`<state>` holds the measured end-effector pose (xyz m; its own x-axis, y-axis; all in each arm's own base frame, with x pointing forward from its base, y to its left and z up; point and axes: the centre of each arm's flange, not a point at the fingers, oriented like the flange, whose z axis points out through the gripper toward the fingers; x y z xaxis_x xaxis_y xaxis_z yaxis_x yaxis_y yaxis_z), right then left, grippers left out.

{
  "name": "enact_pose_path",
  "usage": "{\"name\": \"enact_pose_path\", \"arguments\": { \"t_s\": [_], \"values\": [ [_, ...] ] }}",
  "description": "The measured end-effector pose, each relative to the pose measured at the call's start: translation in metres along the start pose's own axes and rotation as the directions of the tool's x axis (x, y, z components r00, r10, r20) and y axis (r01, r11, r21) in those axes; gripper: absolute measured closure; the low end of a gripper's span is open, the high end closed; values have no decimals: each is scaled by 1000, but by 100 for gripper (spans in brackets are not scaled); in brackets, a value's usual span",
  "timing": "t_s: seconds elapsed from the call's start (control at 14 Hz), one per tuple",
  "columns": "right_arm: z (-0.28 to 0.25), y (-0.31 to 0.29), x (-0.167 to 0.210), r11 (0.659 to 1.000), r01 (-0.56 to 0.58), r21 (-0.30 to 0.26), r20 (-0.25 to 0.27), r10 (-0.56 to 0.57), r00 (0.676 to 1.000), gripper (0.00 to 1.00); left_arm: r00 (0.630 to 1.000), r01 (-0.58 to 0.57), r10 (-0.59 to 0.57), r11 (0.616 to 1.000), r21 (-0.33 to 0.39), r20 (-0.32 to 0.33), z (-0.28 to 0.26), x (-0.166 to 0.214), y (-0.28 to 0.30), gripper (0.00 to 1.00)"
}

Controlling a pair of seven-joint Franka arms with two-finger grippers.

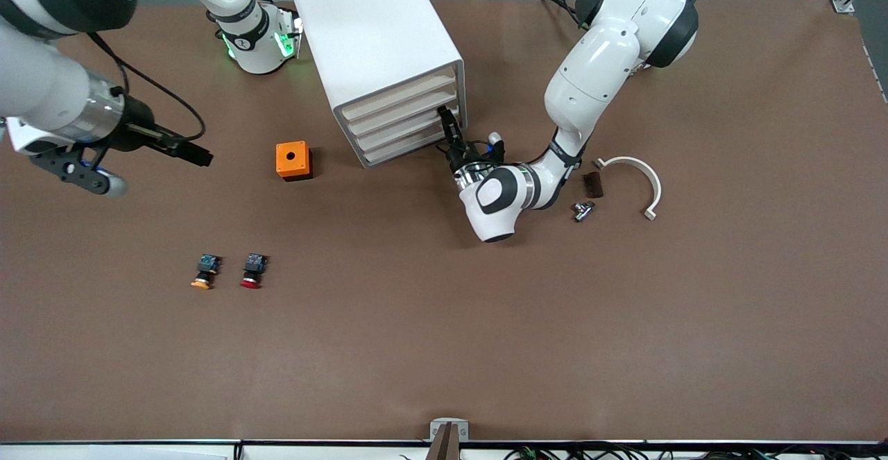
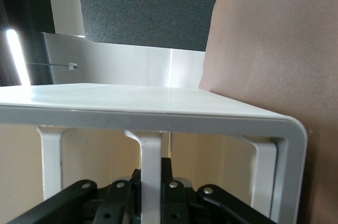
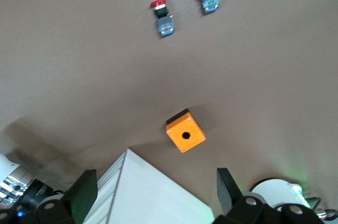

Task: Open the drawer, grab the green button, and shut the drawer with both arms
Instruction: 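Pull the drawer open with the left gripper while the right gripper approaches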

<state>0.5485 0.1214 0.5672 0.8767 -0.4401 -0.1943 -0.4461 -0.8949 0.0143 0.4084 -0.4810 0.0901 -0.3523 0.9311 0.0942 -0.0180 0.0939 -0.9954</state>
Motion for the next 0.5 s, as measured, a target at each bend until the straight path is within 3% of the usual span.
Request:
{"name": "enact_pose_path", "arguments": {
  "t_s": [0.21,0.5],
  "values": [
    [10,-34,-24,998,-57,-3,-14,57,998,0,1000,1,-1,1000,3,30,-21,8,1,91],
    [30,-77,-58,992,-127,4,-35,127,991,0,993,-3,3,1000,3,121,-73,28,2,90]
  ]
}}
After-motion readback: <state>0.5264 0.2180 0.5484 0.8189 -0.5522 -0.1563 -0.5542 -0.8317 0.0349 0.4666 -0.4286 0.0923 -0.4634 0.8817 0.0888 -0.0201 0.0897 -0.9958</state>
